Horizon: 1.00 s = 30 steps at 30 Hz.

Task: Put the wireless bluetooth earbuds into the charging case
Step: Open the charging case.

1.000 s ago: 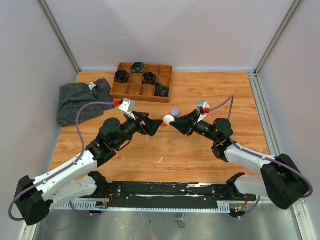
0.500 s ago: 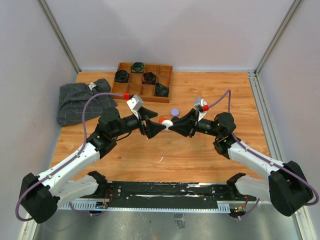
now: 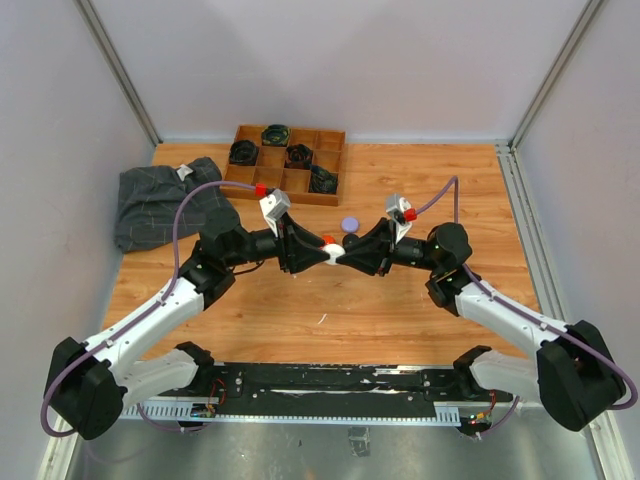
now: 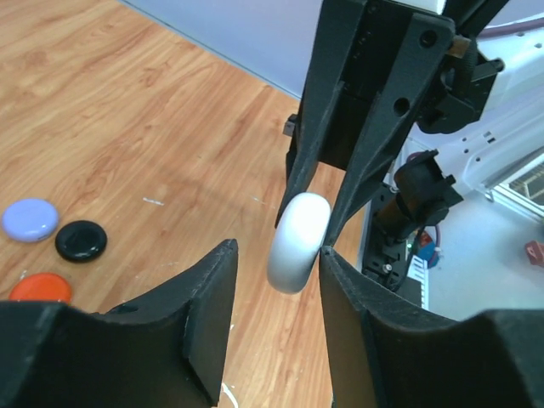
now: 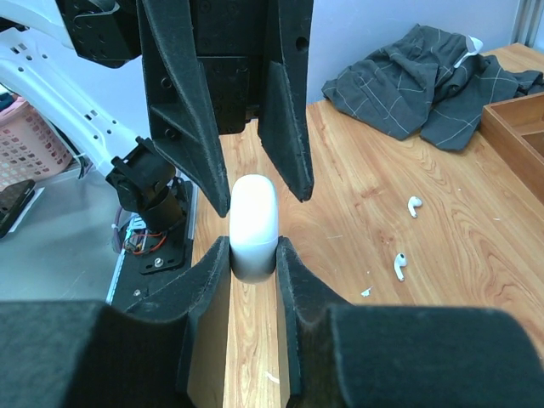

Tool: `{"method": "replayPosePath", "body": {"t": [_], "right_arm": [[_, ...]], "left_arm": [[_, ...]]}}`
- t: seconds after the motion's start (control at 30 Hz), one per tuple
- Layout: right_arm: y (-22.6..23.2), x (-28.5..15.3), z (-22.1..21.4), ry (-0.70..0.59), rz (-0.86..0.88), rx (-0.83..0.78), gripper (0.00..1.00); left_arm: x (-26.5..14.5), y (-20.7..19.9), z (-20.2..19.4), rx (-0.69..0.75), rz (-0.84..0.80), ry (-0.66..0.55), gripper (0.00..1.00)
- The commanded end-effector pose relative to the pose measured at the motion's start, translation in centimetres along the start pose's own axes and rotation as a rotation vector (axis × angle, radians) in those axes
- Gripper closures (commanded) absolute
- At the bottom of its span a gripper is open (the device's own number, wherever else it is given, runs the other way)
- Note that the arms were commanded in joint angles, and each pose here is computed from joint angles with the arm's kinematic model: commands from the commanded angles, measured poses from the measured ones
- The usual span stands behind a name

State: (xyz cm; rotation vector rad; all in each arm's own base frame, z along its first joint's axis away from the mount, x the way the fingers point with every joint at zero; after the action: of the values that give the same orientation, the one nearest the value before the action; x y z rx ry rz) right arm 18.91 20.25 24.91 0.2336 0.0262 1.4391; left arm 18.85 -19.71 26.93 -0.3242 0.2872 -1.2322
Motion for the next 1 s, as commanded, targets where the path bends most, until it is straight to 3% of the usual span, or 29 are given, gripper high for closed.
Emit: {"method": "replayPosePath", "body": {"t": [0.0, 0.1, 0.17, 0.3, 0.53, 0.8, 0.97], "right_arm": [[0.04, 0.19, 1.77, -0.035, 0.046, -0.049, 0.96], [0.03, 0.22, 1.8, -0.034, 0.05, -0.047, 0.91], [0.03, 0.26, 1.77, -0.031, 0.056, -0.045, 0.82], [-0.03, 0.37, 1.54, -0.019, 0.071, -0.035, 0.69], [-0.2, 0.59, 1.3, -0.017, 0.088, -0.014, 0.56], [-0.09, 0.93, 1.5, -0.048, 0.118, -0.004, 0.53], [-0.09, 1.1, 1.38, -0.046, 0.125, 0.003, 0.57]], "left_arm": [[0.03, -0.78, 1.26, 0.026, -0.081, -0.027, 0.55], [0.07, -0.72, 1.17, 0.026, -0.088, -0.023, 0.67], [0.09, -0.78, 1.1, 0.029, -0.097, -0.022, 0.77], [0.0, -0.82, 1.16, 0.036, -0.095, -0.041, 0.79], [-0.04, -0.97, 1.19, 0.03, -0.101, -0.082, 0.82], [-0.05, -0.88, 0.94, 0.027, -0.099, -0.083, 0.83], [-0.05, -0.78, 0.77, 0.028, -0.095, -0.081, 0.83]]}}
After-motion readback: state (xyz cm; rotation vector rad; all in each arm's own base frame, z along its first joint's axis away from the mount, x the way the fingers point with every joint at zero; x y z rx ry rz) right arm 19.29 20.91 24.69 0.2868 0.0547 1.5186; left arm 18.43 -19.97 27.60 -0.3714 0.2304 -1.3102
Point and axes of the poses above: each gripper's point midway between its finger pads, its own x axis out along the fingers, its own y axis along the line the jaws close on, z = x × y, the point moved 9 cm from there along -x, back along the fingers, and after that the axes turned 3 degrees about -x, right-handed, at the moved point
